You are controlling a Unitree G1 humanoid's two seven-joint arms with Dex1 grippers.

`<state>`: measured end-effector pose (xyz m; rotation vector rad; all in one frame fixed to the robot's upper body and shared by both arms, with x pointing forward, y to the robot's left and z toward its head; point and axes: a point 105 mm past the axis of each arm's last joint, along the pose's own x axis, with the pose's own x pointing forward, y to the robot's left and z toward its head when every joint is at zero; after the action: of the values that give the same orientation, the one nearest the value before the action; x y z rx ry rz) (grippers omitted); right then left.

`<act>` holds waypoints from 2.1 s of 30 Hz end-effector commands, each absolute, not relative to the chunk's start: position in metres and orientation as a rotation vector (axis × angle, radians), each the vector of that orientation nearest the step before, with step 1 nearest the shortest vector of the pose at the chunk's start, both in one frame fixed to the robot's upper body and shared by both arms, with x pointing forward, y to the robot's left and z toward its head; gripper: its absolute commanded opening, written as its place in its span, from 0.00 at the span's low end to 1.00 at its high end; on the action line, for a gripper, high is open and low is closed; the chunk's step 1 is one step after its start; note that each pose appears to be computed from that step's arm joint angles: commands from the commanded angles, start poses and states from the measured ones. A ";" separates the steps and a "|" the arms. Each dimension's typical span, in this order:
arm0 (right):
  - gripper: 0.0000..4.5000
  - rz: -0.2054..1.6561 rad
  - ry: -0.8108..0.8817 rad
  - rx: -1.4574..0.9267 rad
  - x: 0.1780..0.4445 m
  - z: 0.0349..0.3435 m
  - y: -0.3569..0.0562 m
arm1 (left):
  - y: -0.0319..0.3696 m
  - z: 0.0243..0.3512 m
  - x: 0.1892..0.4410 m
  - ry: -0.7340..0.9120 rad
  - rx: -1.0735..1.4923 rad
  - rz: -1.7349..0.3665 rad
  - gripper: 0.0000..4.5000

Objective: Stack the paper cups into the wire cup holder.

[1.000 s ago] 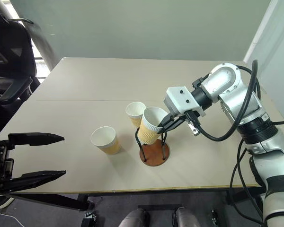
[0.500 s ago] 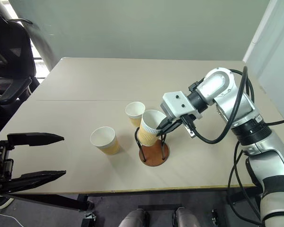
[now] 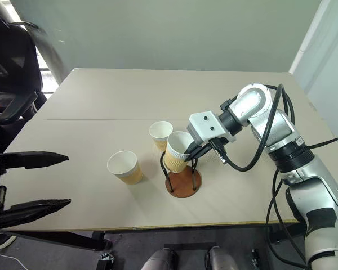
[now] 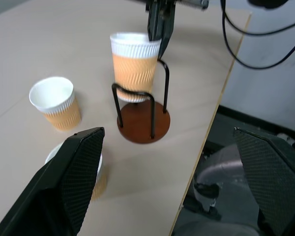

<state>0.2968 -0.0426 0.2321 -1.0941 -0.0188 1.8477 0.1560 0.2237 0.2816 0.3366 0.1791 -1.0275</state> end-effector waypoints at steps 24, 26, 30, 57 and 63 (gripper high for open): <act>1.00 1.713 -0.064 -1.127 0.309 0.263 -0.065 | 0.236 0.273 0.168 0.266 0.414 -0.971 1.00; 1.00 1.628 -0.077 -1.043 0.313 0.285 -0.086 | 0.246 0.256 0.184 0.360 0.510 -0.919 1.00; 1.00 1.526 -0.068 -0.908 0.308 0.309 -0.125 | 0.249 0.240 0.203 0.394 0.584 -0.949 1.00; 1.00 1.253 0.042 -0.832 0.271 0.309 -0.171 | 0.208 0.188 0.298 0.370 0.793 -1.295 0.78; 1.00 1.217 0.065 -0.832 0.265 0.308 -0.178 | 0.207 0.184 0.302 0.383 0.794 -1.323 0.31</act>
<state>0.2724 -0.1768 0.2933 -0.8000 0.1200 1.2471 0.3012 0.2087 0.1786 0.7589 0.3986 -1.3138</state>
